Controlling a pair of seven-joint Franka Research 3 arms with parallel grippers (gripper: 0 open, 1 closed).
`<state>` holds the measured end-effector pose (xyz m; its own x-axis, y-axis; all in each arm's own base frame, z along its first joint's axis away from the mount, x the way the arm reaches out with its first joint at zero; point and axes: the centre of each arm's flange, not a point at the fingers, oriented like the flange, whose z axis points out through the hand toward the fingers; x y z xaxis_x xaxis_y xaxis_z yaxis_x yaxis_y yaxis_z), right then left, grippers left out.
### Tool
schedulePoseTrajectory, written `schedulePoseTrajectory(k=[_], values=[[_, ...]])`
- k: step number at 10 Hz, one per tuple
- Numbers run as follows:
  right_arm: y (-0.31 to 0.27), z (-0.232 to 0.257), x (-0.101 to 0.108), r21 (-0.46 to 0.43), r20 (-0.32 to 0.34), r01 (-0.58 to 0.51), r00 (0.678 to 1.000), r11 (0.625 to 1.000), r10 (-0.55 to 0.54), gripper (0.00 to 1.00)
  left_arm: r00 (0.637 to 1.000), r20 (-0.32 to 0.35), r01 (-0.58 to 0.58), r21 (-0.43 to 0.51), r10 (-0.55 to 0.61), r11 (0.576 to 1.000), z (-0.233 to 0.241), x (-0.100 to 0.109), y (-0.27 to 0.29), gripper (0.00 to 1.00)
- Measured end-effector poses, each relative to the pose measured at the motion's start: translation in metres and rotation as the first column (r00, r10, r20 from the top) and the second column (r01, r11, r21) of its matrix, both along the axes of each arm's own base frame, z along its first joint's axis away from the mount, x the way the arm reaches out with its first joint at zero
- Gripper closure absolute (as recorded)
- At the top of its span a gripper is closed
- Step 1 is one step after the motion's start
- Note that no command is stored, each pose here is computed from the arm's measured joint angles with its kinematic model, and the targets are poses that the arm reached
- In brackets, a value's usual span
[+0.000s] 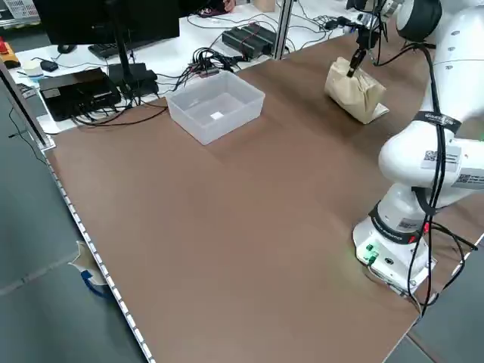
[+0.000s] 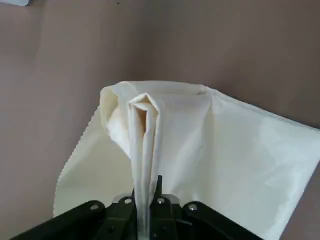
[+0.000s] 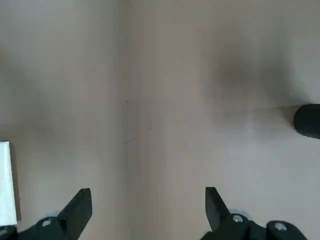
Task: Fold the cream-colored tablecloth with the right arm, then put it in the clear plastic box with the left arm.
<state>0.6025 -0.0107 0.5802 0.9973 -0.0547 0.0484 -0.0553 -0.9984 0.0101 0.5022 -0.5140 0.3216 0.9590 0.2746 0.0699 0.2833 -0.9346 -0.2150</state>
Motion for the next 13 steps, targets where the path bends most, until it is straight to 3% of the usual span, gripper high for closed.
schedulePoseTrajectory(k=[3,8,13], values=[[0.000,0.000,0.000,0.000,0.000,0.000,1.000,1.000,0.000,0.00,0.999,0.040,0.004,0.012,-0.005,1.000,-0.018,-0.007,-0.023,0.93],[0.000,0.000,0.000,0.000,0.000,0.000,1.000,1.000,0.000,0.00,0.990,0.137,-0.012,-0.112,0.028,0.994,-0.025,-0.011,-0.054,0.93],[0.000,0.000,0.000,0.000,0.000,0.001,1.000,1.000,-0.001,0.00,0.985,0.164,-0.021,-0.156,0.047,0.988,-0.035,-0.012,-0.064,0.93]])
